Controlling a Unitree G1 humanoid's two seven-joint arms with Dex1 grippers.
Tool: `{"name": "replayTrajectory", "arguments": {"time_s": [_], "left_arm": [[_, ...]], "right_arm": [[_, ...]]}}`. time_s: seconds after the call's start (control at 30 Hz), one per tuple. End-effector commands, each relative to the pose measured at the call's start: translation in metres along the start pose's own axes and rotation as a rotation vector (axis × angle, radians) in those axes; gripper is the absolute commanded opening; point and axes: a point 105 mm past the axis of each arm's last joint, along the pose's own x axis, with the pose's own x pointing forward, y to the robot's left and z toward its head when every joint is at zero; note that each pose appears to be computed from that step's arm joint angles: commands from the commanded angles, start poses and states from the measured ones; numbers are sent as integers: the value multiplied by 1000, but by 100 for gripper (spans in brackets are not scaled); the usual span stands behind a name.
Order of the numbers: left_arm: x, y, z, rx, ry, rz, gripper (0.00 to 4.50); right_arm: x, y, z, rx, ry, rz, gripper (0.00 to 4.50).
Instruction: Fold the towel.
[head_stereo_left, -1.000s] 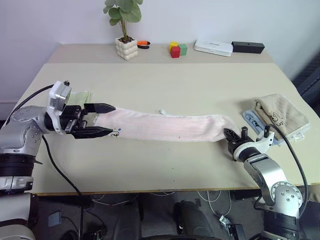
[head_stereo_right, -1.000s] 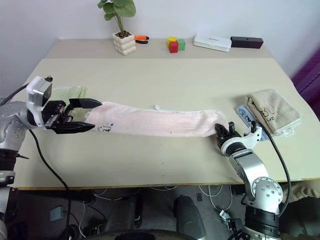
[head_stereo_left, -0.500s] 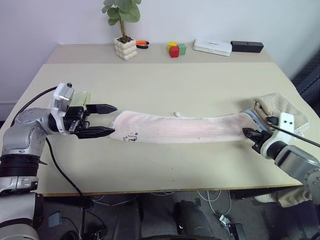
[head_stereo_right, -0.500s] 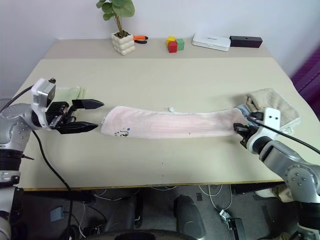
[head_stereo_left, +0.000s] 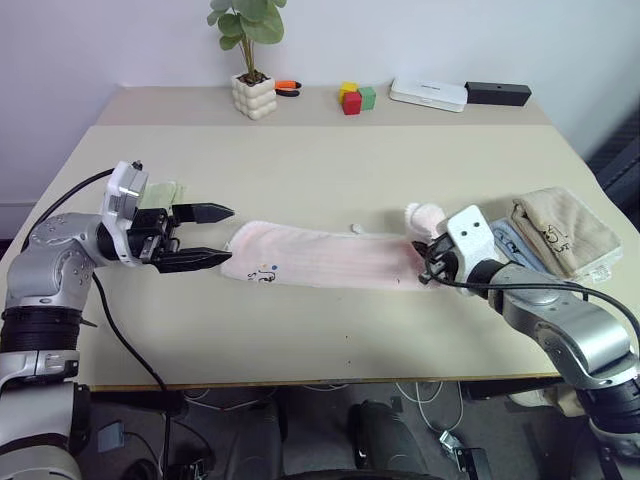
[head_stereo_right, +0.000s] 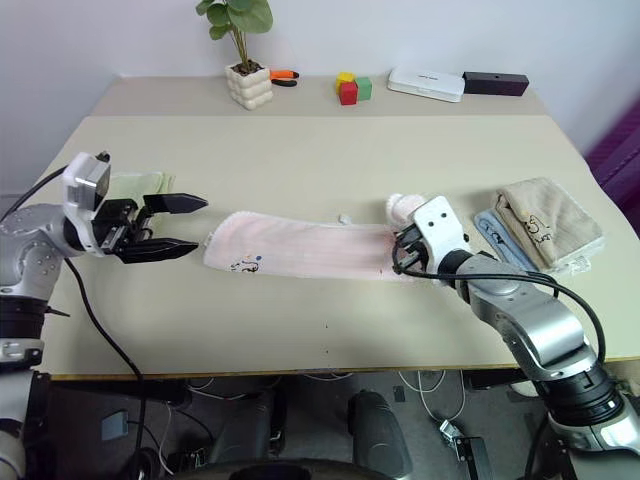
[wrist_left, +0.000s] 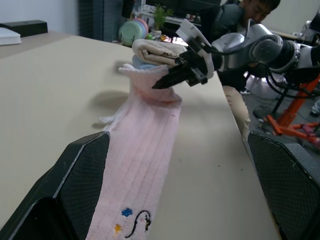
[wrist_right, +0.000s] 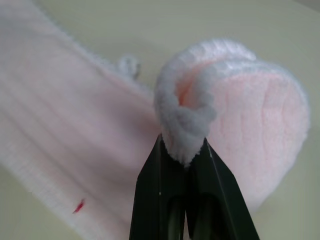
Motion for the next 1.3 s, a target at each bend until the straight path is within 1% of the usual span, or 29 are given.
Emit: {"name": "replayTrajectory", "arguments": {"time_s": [0.03,0.17,0.43,0.57,0.67,1.0,1.1,1.2,1.3], "left_arm": [[-4,-2,13,53,-13,10,450],[-4,-4,13,55,-14,14,450],[-3,-6,13,54,-18,13,450],[-3,-6,14,53,-19,18,450],[-3,-7,15,55,-16,19,450],[-3,-7,15,53,-15,24,450],[-1,-7,15,51,-14,23,450],[0,-7,15,51,-15,21,450],[0,-7,15,51,-14,21,450]], "right_arm": [[1,15,21,-92,-64,63,2],[6,41,30,-115,-79,172,2],[21,64,38,-61,-103,217,2],[33,65,33,-36,-83,197,2],[35,74,38,-32,-100,237,2],[31,83,41,-72,-97,296,2],[29,88,37,-100,-75,323,2],[29,91,36,-87,-71,341,2],[29,91,35,-65,-68,340,82]]}}
